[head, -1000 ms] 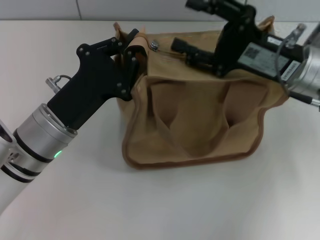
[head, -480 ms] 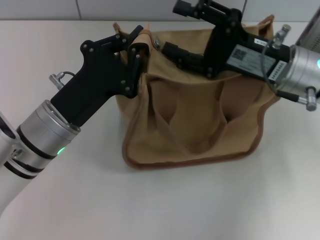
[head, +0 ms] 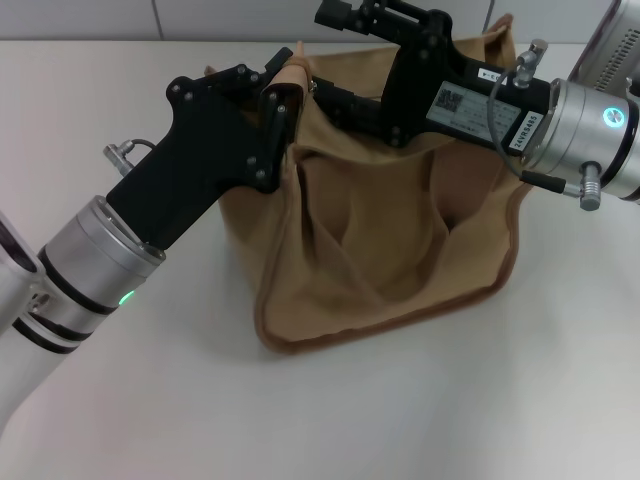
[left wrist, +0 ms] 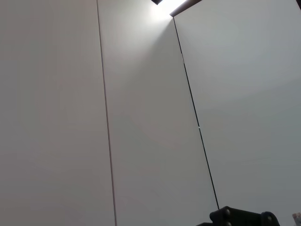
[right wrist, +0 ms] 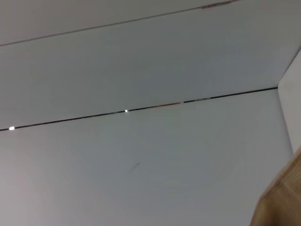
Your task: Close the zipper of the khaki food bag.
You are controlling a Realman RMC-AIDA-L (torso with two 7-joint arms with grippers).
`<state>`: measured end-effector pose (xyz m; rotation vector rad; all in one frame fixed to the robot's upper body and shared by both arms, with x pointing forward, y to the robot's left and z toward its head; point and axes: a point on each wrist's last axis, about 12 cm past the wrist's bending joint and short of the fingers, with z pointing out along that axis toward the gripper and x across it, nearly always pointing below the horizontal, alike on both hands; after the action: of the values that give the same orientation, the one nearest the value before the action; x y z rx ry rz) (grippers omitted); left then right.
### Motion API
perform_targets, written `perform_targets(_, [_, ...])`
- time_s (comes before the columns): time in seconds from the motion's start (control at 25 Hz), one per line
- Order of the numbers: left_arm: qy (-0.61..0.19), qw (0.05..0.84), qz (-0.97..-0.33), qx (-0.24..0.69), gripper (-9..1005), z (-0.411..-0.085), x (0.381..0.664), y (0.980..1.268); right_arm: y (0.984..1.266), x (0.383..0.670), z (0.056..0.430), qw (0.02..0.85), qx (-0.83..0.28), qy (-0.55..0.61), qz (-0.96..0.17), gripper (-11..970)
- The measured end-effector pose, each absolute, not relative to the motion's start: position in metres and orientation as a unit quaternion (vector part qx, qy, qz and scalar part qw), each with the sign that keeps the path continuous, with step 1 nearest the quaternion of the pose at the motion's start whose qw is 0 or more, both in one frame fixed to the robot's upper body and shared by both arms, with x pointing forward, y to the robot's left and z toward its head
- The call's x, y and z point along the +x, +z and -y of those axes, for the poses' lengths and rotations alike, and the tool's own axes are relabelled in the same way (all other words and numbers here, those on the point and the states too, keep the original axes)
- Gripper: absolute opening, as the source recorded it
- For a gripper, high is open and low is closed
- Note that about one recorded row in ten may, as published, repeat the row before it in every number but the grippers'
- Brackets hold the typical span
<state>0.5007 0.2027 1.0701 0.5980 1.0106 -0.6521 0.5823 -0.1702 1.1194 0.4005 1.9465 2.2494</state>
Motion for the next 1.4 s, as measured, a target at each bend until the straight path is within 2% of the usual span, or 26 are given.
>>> perform_targets(0.6, [-0.301, 0.779, -0.473, 0.282, 60, -0.1999, 0.5047, 1.0703, 1.1226, 0.5820, 0.1719, 0.085, 0.114, 0.751, -0.645, 754])
perform_targets(1.04, [-0.299, 0.779, -0.474, 0.280, 65, -0.2004, 0.5051, 1.0701, 1.1207, 0.5822, 0.1729, 0.095, 0.102, 0.741, -0.656, 643])
perform_targets(1.4, [-0.298, 0.779, -0.476, 0.279, 69, -0.2007, 0.5052, 1.0696, 1.1229, 0.5831, 0.1727, 0.111, 0.076, 0.734, -0.666, 374])
